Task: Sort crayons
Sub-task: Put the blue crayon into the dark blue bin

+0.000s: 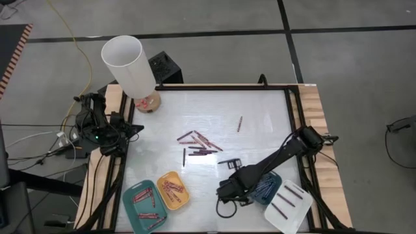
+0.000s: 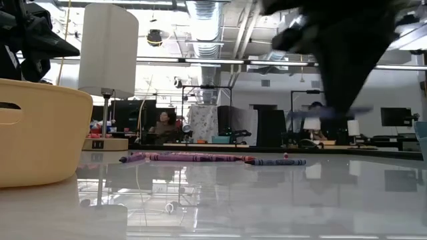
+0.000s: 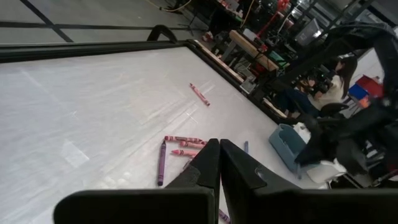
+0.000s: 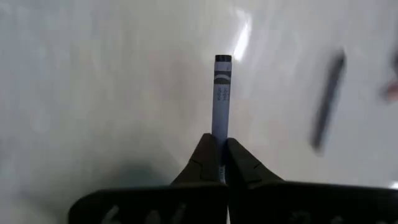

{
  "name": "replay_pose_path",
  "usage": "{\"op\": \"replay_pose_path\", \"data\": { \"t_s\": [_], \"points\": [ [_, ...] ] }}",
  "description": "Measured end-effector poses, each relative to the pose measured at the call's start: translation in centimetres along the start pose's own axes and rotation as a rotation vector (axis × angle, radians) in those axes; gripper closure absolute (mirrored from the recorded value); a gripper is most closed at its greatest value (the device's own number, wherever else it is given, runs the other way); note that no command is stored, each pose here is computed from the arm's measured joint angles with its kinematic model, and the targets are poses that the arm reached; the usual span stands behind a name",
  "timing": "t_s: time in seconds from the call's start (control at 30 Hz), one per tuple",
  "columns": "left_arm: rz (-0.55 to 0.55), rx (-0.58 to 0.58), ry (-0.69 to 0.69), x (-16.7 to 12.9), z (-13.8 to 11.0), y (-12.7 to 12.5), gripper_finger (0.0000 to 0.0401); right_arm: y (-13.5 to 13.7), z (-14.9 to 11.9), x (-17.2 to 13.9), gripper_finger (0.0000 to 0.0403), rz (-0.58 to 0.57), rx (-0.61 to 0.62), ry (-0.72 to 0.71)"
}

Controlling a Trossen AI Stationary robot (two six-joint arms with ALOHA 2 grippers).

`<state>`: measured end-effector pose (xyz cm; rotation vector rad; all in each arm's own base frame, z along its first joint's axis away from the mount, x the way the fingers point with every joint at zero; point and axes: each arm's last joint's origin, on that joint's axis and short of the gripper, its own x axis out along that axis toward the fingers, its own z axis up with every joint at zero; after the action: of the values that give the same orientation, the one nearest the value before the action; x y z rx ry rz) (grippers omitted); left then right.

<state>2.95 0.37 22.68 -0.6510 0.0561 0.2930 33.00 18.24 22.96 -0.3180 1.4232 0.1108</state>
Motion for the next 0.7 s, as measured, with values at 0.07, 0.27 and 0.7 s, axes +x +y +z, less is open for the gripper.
{"op": "replay_pose_path", "data": {
  "t_s": [0.07, 0.27, 0.7],
  "points": [
    [-0.001, 0.0, 0.002, 0.0, 0.0, 0.0, 0.0401, 0.1, -0.9, -1.2, 0.04, -0.023, -0.027, 0.094],
    [-0.002, 0.002, 0.008, 0.0, 0.0, 0.0, 0.0401, 1.5, -4.2, -3.6, 0.0401, -0.061, -0.078, 0.296],
    [0.004, 0.015, -0.004, 0.0, 0.0, 0.1, 0.0401, 4.1, -10.2, -4.3, 0.0401, -0.062, -0.038, 0.256]
  ]
}}
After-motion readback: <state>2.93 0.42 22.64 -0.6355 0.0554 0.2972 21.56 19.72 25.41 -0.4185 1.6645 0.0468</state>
